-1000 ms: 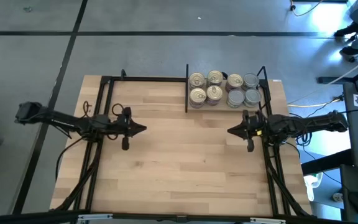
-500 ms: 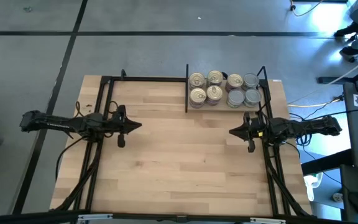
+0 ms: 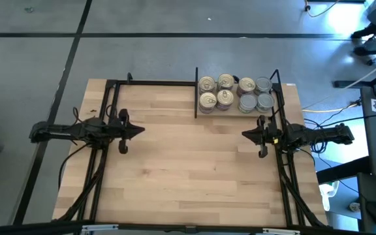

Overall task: Stack canned seafood by type on shelf
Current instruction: Return to Home Position

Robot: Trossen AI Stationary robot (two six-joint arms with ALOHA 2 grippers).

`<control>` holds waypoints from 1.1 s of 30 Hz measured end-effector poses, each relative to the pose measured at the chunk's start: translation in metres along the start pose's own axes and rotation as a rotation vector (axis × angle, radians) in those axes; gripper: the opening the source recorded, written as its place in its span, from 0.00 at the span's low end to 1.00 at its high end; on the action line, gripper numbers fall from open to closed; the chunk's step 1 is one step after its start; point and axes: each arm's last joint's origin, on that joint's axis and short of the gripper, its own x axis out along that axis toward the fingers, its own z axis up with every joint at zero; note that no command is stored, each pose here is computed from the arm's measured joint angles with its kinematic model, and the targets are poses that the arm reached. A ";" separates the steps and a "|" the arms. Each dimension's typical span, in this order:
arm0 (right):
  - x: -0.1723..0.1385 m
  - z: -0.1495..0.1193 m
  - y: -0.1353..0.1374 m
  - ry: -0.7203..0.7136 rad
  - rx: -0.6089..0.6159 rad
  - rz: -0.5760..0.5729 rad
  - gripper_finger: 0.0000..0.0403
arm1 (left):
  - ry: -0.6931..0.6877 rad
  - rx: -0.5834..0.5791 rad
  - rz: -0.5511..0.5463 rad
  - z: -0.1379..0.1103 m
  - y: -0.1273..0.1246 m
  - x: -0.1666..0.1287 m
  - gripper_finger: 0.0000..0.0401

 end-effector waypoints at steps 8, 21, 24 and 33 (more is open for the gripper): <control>0.000 -0.001 0.000 0.003 -0.019 0.000 0.05 | -0.012 0.052 0.005 0.001 0.000 -0.001 0.01; 0.000 -0.001 0.000 0.004 -0.018 0.001 0.05 | -0.011 0.097 0.005 0.001 0.000 -0.001 0.01; 0.000 -0.001 0.000 0.004 -0.018 0.000 0.05 | -0.011 0.097 0.005 0.001 0.000 -0.001 0.01; 0.000 -0.002 0.000 0.005 -0.018 0.000 0.05 | -0.011 0.097 0.005 0.001 0.000 -0.001 0.01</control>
